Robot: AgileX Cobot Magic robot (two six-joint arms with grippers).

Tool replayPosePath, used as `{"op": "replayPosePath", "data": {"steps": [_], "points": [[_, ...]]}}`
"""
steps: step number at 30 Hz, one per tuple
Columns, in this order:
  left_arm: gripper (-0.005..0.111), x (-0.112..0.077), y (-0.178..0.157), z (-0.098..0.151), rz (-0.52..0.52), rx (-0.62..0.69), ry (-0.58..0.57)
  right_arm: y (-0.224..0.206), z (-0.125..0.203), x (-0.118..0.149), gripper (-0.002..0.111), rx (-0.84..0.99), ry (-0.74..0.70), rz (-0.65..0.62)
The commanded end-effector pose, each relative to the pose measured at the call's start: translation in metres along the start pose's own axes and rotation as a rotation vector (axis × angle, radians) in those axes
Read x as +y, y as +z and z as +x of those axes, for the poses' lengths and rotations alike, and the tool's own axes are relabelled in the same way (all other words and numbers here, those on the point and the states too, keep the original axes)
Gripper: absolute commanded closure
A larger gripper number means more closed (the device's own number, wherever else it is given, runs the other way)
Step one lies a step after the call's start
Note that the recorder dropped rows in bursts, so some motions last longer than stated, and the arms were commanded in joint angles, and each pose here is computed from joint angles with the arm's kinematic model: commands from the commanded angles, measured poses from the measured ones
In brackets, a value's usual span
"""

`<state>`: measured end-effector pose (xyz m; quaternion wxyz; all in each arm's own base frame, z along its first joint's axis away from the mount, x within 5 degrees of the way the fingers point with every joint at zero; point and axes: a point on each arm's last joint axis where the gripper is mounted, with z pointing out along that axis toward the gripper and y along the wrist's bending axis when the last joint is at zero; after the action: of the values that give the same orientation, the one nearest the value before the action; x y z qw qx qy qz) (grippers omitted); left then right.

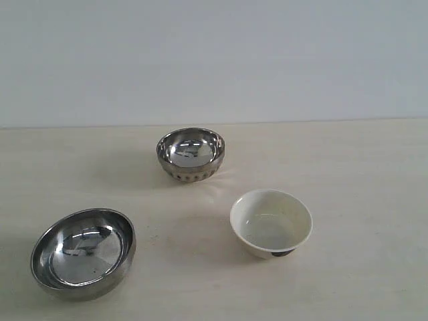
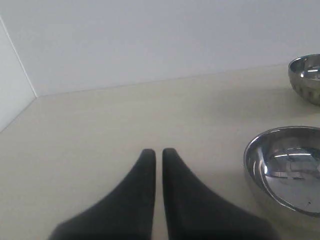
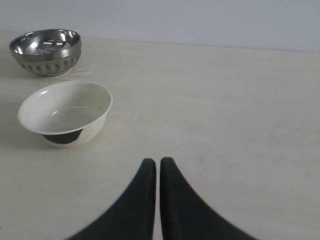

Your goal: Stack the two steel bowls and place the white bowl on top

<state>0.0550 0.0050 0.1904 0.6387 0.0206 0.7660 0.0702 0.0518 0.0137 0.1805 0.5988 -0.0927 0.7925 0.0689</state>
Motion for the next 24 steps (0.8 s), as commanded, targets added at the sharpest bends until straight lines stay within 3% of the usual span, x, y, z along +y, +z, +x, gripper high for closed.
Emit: {"op": "replayPosePath", "data": {"steps": [1, 24], "points": [[0.103, 0.0, 0.0, 0.0003, -0.003, -0.007, -0.017, -0.0005, -0.0007, -0.0004, 0.108, -0.011, -0.001, 0.007], [0.103, 0.0001, 0.0, 0.0003, -0.004, -0.007, 0.001, -0.0005, -0.0007, -0.0004, 0.108, -0.011, 0.0, 0.007]]}}
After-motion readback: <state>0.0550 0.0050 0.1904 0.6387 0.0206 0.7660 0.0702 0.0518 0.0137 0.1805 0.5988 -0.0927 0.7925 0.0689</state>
